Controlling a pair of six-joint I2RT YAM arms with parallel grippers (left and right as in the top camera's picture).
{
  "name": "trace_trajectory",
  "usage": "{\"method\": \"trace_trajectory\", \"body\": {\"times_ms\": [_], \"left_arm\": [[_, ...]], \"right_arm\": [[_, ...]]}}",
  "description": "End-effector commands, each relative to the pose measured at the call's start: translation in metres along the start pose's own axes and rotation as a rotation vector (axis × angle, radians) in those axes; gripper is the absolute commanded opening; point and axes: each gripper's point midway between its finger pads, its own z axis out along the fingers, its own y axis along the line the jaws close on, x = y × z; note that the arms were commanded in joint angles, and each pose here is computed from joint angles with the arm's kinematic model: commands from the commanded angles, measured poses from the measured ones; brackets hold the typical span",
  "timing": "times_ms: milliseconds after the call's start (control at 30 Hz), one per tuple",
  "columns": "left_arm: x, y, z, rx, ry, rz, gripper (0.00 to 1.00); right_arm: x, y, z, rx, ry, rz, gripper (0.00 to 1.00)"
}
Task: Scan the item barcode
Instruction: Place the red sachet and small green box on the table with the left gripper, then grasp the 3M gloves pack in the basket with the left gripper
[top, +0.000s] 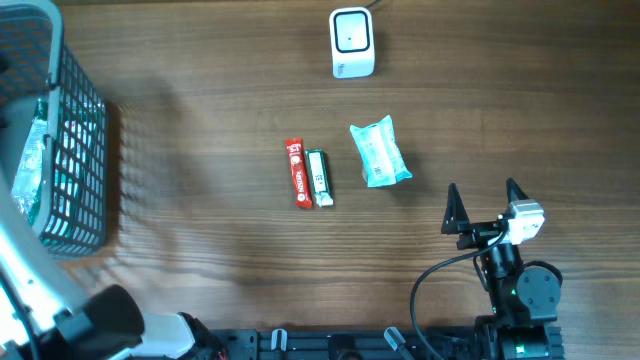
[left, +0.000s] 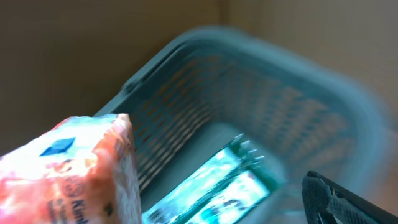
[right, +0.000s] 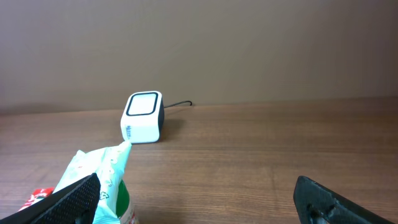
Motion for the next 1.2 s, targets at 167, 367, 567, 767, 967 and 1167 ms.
{"method": "trace_trajectory", "body": {"times_ms": [167,367,567,767,967,1167], "left_arm": [[0.147,0.039,0.132,-0.017,0.427,0.054,1.00],[0.220,-0.019,0.181,0.313,0.539,0.274,1.00],[0.259,-0.039,0.196,0.443,0.614,0.412,1.00],[0.264,-0.055,0.193,0.532,0.591,0.548,1.00],[0.293,-0.046,0.209,0.479,0.686,0.572,1.00],[0.316,-0.046,0.219,0.475,0.745,0.570,0.70]], "right_arm": [[-0.001,-0.004,0.000,0.022,-0.006,0.008,1.00],[-0.001,-0.004,0.000,0.022,-0.006,0.008,1.00],[-0.001,-0.004,0.000,0.022,-0.006,0.008,1.00],[-0.001,-0.004,0.000,0.022,-0.006,0.008,1.00],[-0.001,-0.004,0.000,0.022,-0.006,0.008,1.00],[-0.001,-0.004,0.000,0.023,-0.006,0.008,1.00]]}}
